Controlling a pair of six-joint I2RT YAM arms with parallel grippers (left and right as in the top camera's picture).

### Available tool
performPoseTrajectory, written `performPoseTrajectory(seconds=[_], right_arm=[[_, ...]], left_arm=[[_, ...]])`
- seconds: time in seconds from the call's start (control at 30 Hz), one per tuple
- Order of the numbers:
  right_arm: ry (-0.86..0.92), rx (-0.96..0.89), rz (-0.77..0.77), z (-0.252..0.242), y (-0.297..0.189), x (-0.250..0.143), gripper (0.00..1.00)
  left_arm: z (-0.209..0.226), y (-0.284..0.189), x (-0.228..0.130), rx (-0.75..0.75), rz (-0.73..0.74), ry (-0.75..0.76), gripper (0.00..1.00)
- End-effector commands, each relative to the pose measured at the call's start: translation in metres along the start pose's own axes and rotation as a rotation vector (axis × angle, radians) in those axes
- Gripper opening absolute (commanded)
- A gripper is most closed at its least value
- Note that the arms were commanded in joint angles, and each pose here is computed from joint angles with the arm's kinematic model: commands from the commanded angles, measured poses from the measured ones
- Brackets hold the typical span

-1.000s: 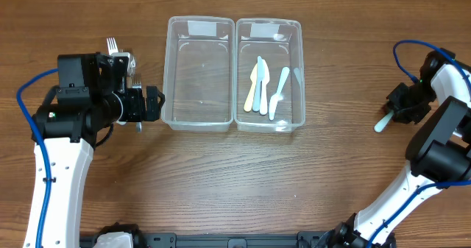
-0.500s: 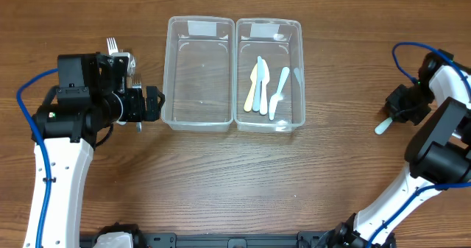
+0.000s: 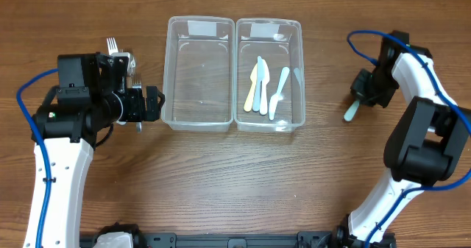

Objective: Pack container
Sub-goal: 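Lower right gripper and grasp the last light-blue knife, then carry light-blue knife into right container and release it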

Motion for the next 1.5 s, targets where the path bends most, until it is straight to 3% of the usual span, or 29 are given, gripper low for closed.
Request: performPoseTrajectory(seconds=[0.0,0.2,0.43,0.7,1.0,1.13,1.27,1.3,1.33,1.47], right_arm=[[-0.044,0.123,-0.14,0.026,-0.059,0.008,0.04],[-0.184,0.258,-0.244,0.064,-0.118,-0.01,0.04],[-0.38,0.353,-0.276,0.121,-0.154,-0.07,0.04],[-0.581,0.339,-0.271,0.185,-0.125,-0.13,0.04],[-0.628,0.249,-0.146,0.205,-0.048,-0.144,0.05],[-0.643,0.255,-0.119,0.204,-0.047,-0.147,0.2],[-0.688,0.316,-0.185,0.206,-0.089,-0.147,0.4],[-0.699,0.337,-0.214,0.205,-0.105,-0.147,0.56],[-0.714,0.359,-0.246,0.204,-0.124,-0.148,1.0],[-0.704,0.442,-0.389,0.186,-0.204,-0.147,1.0]], left_arm=[[-0.001,-0.003,0.007,0.001,-0.015,0.026,1.0],[-0.001,-0.003,0.007,0.001,-0.015,0.026,1.0],[-0.001,-0.003,0.007,0.001,-0.015,0.026,1.0],[-0.001,-0.003,0.007,0.001,-0.015,0.026,1.0],[-0.001,-0.003,0.007,0.001,-0.015,0.026,1.0],[-0.001,-0.003,0.007,0.001,-0.015,0.026,1.0],[-0.001,-0.003,0.007,0.001,-0.015,0.026,1.0],[-0.001,-0.003,0.007,0.001,-0.015,0.026,1.0],[-0.001,-0.003,0.007,0.001,-0.015,0.026,1.0],[-0.001,-0.003,0.007,0.001,-0.015,0.026,1.0]])
Point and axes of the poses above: each gripper's point midway between its finger pads, its own y axis out along the fingers, its own z axis along the line the jaws close on, x = y × z, the point moved 6 cm from there along -y, back along the fingers, and after that the axes turned 8 degrees about y, right-handed, at the moved point
